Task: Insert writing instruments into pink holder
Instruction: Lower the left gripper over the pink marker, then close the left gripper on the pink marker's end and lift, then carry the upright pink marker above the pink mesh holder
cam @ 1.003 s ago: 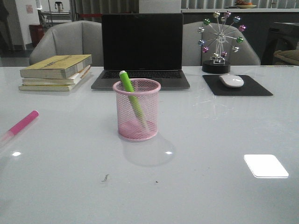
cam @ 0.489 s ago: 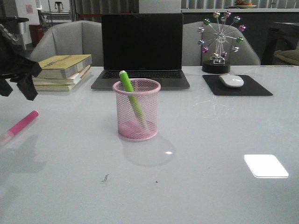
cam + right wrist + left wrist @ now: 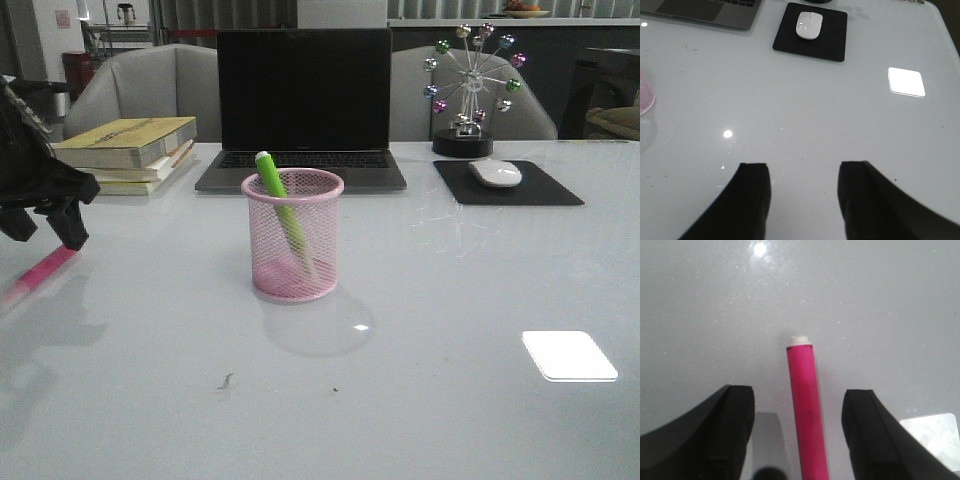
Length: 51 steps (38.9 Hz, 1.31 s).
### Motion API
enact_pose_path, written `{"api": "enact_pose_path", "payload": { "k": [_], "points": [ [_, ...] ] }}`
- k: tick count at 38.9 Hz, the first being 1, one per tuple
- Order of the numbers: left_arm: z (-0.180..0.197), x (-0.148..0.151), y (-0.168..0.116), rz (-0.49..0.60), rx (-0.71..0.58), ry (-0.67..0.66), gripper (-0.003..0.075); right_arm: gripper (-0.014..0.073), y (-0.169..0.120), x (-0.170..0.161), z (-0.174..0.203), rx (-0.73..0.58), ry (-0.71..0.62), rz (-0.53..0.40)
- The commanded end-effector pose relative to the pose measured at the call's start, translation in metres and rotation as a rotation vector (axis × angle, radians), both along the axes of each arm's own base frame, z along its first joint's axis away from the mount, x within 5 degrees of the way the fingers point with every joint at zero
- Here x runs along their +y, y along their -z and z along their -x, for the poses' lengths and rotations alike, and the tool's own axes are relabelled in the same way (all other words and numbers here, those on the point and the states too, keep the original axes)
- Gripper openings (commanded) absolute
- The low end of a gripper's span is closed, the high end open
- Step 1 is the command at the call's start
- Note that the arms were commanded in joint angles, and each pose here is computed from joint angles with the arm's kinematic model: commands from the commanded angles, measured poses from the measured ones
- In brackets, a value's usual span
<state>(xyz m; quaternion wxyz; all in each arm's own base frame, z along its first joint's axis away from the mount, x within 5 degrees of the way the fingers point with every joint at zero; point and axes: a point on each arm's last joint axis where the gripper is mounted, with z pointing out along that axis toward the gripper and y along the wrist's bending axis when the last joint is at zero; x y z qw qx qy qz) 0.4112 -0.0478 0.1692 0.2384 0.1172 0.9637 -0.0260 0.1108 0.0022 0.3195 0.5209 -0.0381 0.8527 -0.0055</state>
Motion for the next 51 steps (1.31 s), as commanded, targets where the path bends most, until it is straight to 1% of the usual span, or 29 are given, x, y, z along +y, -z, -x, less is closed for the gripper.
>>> {"api": "enact_pose_path", "payload": {
  "k": [1, 6, 15, 17, 19, 23, 28, 30, 37, 40, 44, 51],
  "points": [
    [-0.005, -0.003, -0.023, 0.015, -0.080, -0.002, 0.0446, 0.0435, -0.015, -0.001, -0.002, -0.103, 0.012, 0.005],
    [-0.003, -0.003, -0.013, 0.016, -0.024, -0.002, 0.0446, 0.0435, -0.015, -0.001, -0.002, -0.103, 0.012, 0.005],
    [0.002, -0.003, -0.008, 0.013, 0.050, 0.003, 0.0444, 0.0435, -0.015, -0.001, -0.002, -0.103, 0.012, 0.005],
    [0.005, -0.003, -0.006, 0.012, 0.080, 0.006, 0.0421, 0.0435, -0.015, -0.001, -0.002, -0.103, 0.012, 0.005],
    [0.007, -0.003, -0.005, 0.011, 0.109, 0.010, 0.0378, 0.0435, -0.015, -0.001, -0.002, -0.103, 0.012, 0.005],
    [0.011, -0.003, -0.004, 0.009, 0.153, 0.014, 0.0262, 0.0435, -0.015, -0.001, -0.002, -0.103, 0.012, 0.005],
    [0.013, -0.003, -0.003, 0.006, 0.174, 0.017, 0.0131, 0.0435, -0.015, -0.001, -0.002, -0.103, 0.012, 0.005],
    [0.013, -0.003, -0.003, 0.004, 0.178, 0.018, 0.0090, 0.0435, -0.015, -0.001, -0.002, -0.103, 0.012, 0.005],
    [0.012, -0.004, -0.005, 0.005, 0.174, 0.020, 0.0099, 0.0435, -0.015, -0.001, -0.002, -0.103, 0.012, 0.005],
    [0.010, -0.005, -0.011, 0.018, 0.155, 0.015, 0.0099, 0.0435, -0.015, -0.001, -0.002, -0.103, 0.012, 0.005],
    [0.004, -0.009, -0.031, 0.061, 0.056, -0.003, 0.0099, 0.0435, -0.015, -0.001, -0.002, -0.103, 0.012, 0.005],
    [0.004, -0.025, -0.093, 0.158, -0.252, -0.022, 0.0099, 0.0435, -0.015, -0.001, -0.002, -0.103, 0.012, 0.005]
  ]
}}
